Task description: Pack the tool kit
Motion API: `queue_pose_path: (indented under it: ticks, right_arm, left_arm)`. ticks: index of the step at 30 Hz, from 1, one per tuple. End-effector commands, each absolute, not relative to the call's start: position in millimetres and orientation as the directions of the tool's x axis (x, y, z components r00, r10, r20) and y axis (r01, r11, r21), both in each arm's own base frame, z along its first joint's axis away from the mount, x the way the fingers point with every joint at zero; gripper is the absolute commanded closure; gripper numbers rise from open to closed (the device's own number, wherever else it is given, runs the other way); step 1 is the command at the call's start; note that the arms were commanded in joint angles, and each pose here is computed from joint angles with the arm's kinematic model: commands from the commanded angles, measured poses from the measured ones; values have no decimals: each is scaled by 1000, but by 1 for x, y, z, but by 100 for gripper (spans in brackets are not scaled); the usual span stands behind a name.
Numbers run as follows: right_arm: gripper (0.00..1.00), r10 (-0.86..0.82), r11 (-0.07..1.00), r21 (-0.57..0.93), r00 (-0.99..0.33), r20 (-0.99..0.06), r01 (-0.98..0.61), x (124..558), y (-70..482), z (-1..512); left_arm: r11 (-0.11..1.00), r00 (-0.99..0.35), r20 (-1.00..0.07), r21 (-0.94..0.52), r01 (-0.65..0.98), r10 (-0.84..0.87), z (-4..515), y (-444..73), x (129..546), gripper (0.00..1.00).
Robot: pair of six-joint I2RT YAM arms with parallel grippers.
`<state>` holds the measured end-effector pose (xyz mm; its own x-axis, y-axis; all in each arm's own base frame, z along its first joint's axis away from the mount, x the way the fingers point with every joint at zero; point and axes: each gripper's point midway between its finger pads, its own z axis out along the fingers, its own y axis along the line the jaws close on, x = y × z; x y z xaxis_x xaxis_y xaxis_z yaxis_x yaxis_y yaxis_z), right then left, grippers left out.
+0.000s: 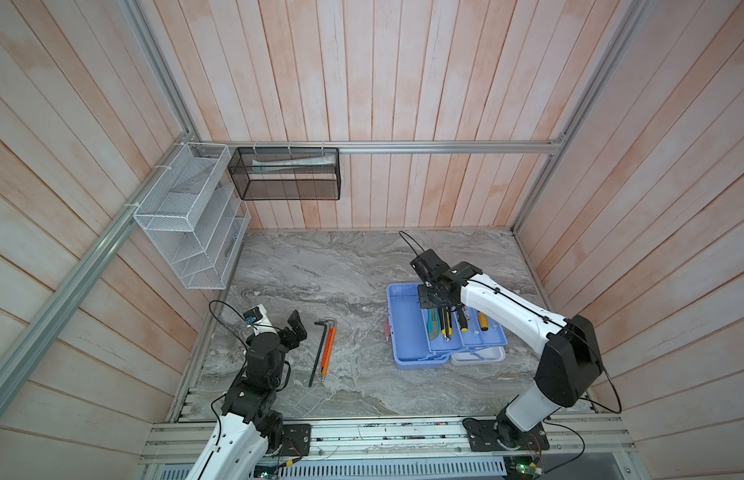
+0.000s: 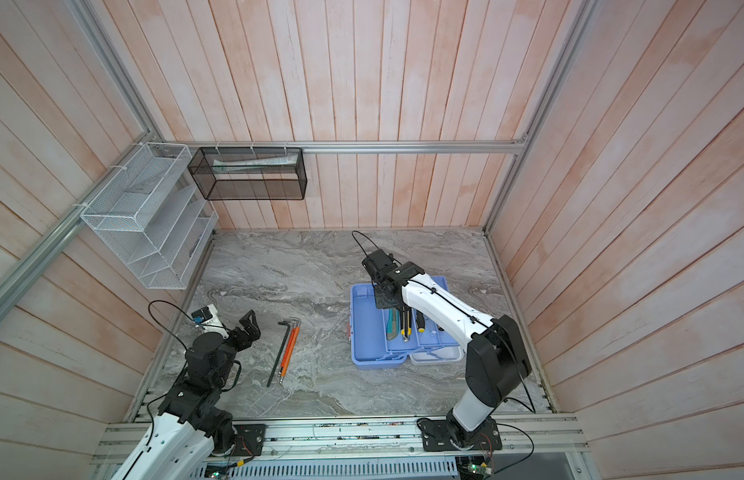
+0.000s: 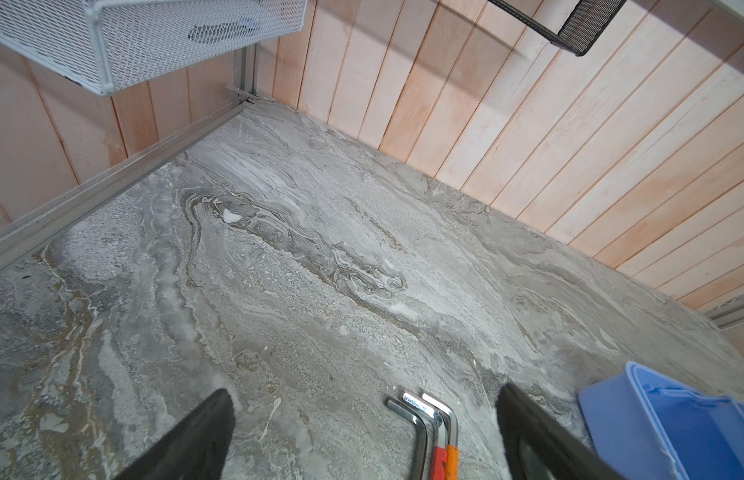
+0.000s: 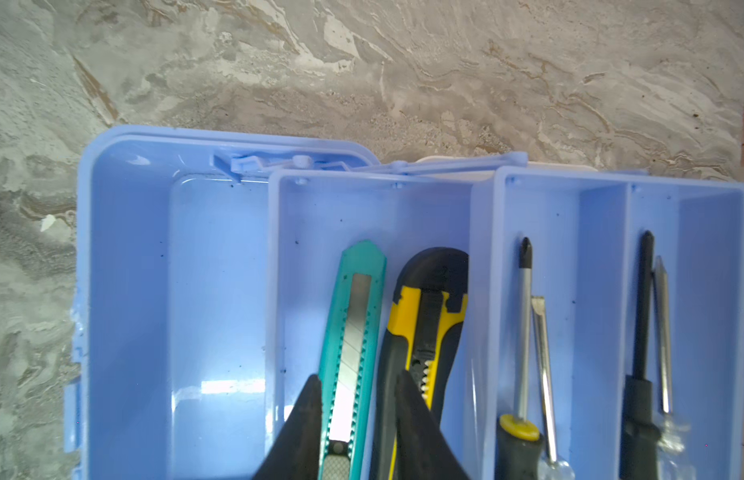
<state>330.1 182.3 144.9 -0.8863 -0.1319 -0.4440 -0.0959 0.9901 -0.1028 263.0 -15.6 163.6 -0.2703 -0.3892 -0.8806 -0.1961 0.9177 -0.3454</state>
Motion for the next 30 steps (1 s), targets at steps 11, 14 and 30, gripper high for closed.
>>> queue_pose_path:
  ticks: [11, 14, 30]
  right_arm:
    - [79, -187, 906, 219, -806, -561, -363, 307, 293, 171]
    - [74, -185, 847, 312, -787, -588, -432, 294, 323, 179]
    - [73, -98, 803, 381, -731, -675, -459, 285, 307, 206]
  left_arm:
    - [912, -342, -848, -400, -89, -405, 154, -41, 269, 0]
    - [885, -452, -774, -459, -83, -444, 136, -59, 271, 2]
    - [908, -699, -601, -381, -175, -387, 73, -123, 254, 3]
